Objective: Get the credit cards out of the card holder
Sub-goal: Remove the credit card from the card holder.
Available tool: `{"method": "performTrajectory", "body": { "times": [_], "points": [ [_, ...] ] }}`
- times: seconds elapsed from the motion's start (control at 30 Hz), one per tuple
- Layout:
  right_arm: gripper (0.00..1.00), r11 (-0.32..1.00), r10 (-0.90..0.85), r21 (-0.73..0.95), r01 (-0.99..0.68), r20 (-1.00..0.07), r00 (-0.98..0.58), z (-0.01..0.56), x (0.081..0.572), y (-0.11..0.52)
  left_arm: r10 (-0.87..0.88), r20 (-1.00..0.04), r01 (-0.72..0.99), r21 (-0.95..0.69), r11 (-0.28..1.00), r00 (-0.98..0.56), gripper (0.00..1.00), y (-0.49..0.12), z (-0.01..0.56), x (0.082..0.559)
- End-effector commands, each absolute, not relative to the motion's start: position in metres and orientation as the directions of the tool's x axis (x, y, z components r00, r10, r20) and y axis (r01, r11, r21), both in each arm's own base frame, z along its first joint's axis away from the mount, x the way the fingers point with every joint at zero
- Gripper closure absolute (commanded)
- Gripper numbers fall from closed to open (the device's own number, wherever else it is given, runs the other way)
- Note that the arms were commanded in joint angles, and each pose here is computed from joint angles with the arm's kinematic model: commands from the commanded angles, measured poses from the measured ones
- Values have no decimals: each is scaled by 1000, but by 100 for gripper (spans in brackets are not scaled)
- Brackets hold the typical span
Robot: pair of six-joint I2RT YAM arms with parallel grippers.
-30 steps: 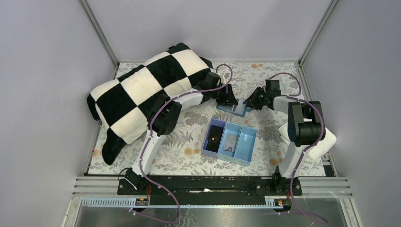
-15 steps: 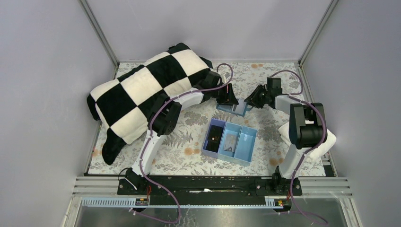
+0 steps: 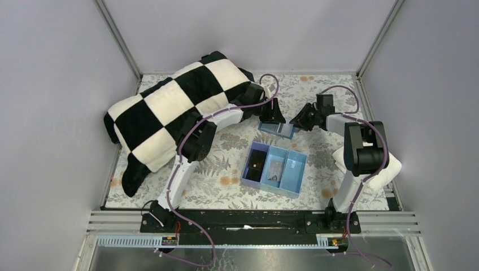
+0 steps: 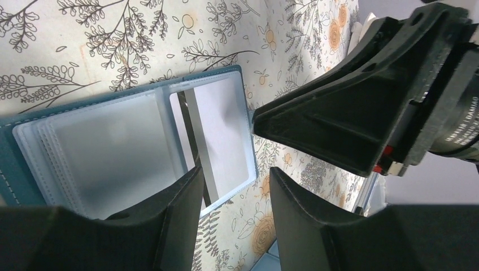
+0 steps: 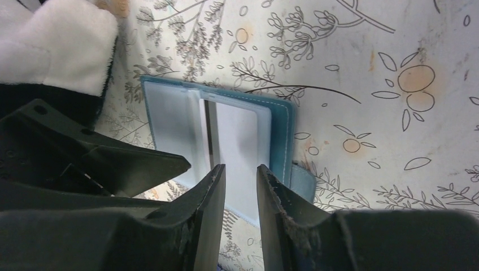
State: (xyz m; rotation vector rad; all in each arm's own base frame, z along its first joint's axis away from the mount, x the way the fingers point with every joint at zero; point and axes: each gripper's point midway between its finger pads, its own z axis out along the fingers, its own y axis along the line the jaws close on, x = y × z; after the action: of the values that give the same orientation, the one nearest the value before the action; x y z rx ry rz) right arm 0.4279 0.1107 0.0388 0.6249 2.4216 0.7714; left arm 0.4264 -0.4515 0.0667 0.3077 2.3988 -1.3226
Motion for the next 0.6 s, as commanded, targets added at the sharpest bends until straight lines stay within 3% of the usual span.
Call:
{"method": "performTrajectory", "body": {
  "times": [0.0, 0.57],
  "points": [
    [66, 728, 546, 633, 263, -304, -781, 29, 426, 118, 3, -485, 413, -743, 527, -875, 49, -451, 78, 439],
    [67, 736, 552, 610, 293, -290, -782, 15, 418, 114, 23, -476, 414, -738, 532, -879, 50, -448, 72, 435]
  ]
}}
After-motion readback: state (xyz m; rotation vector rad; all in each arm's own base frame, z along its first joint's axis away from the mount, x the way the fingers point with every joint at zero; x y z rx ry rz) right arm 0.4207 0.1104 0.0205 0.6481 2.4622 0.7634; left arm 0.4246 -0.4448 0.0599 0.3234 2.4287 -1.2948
